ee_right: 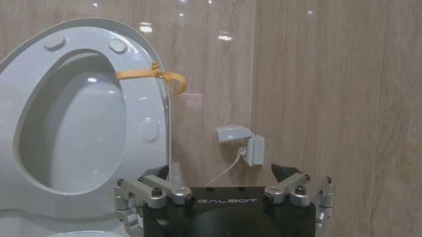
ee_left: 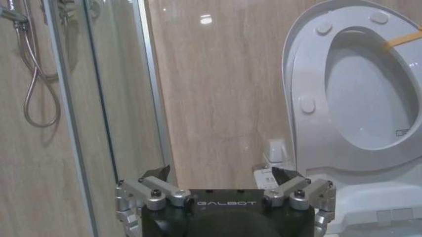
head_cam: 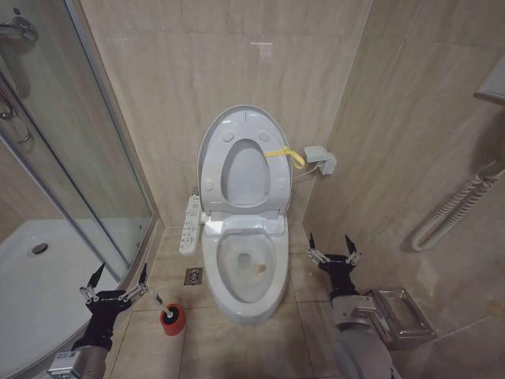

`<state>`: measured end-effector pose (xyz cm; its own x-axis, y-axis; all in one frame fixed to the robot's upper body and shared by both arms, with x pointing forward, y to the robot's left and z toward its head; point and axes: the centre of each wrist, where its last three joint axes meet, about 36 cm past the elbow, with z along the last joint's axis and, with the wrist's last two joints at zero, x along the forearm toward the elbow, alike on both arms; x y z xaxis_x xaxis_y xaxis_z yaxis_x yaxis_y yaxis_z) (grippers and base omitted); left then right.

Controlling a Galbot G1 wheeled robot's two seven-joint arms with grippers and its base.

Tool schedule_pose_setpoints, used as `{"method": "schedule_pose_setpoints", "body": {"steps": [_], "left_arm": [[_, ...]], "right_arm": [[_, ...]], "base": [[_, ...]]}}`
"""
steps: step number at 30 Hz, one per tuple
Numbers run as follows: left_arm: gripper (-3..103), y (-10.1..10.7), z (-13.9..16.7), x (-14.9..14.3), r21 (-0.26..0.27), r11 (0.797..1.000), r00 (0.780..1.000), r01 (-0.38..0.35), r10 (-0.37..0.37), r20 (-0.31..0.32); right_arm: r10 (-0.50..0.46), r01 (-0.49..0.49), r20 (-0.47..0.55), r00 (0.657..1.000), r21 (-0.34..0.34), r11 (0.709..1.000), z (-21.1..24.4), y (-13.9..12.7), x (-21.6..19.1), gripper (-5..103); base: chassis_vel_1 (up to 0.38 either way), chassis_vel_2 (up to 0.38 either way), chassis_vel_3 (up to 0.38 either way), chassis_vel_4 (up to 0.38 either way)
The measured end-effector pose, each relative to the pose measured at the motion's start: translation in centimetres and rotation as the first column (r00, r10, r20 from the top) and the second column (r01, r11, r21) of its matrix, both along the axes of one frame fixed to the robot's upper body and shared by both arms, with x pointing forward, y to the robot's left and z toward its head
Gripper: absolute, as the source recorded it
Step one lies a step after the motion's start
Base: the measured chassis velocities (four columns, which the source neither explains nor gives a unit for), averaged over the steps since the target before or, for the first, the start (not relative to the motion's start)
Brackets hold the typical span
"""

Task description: Open the toilet lid, clean the toilet bowl with a toilet brush, close the toilet lid, and flush.

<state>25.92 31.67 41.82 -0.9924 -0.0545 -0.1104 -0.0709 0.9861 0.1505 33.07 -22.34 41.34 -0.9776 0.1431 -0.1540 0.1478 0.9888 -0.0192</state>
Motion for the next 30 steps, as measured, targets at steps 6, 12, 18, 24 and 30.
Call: {"method": "schedule_pose_setpoints", "body": {"steps": [6, 12, 18, 24, 30], "left_arm": [[100, 0.00, 0.00, 0.00, 0.000, 1.000, 1.000, 0.000, 0.000, 0.000], [100, 0.00, 0.00, 0.00, 0.000, 1.000, 1.000, 0.000, 0.000, 0.000], [100, 0.00, 0.00, 0.00, 0.000, 1.000, 1.000, 0.000, 0.000, 0.000], [100, 0.00, 0.00, 0.00, 0.000, 1.000, 1.000, 0.000, 0.000, 0.000], [100, -0.17, -0.03, 0.37, -0.006, 1.000, 1.000, 0.001, -0.001, 0.000]], "right_arm": [[0.000, 0.000, 0.000, 1.000, 0.000, 1.000, 0.00, 0.00, 0.00, 100], [0.000, 0.000, 0.000, 1.000, 0.000, 1.000, 0.00, 0.00, 0.00, 100], [0.000, 0.000, 0.000, 1.000, 0.000, 1.000, 0.00, 0.00, 0.00, 100], [0.000, 0.000, 0.000, 1.000, 0.000, 1.000, 0.00, 0.00, 0.00, 100], [0.000, 0.000, 0.000, 1.000, 0.000, 1.000, 0.00, 0.00, 0.00, 100]], "base": [[0.000, 0.000, 0.000, 0.000], [0.000, 0.000, 0.000, 0.000], [0.000, 0.000, 0.000, 0.000], [0.000, 0.000, 0.000, 0.000], [0.000, 0.000, 0.000, 0.000]]}}
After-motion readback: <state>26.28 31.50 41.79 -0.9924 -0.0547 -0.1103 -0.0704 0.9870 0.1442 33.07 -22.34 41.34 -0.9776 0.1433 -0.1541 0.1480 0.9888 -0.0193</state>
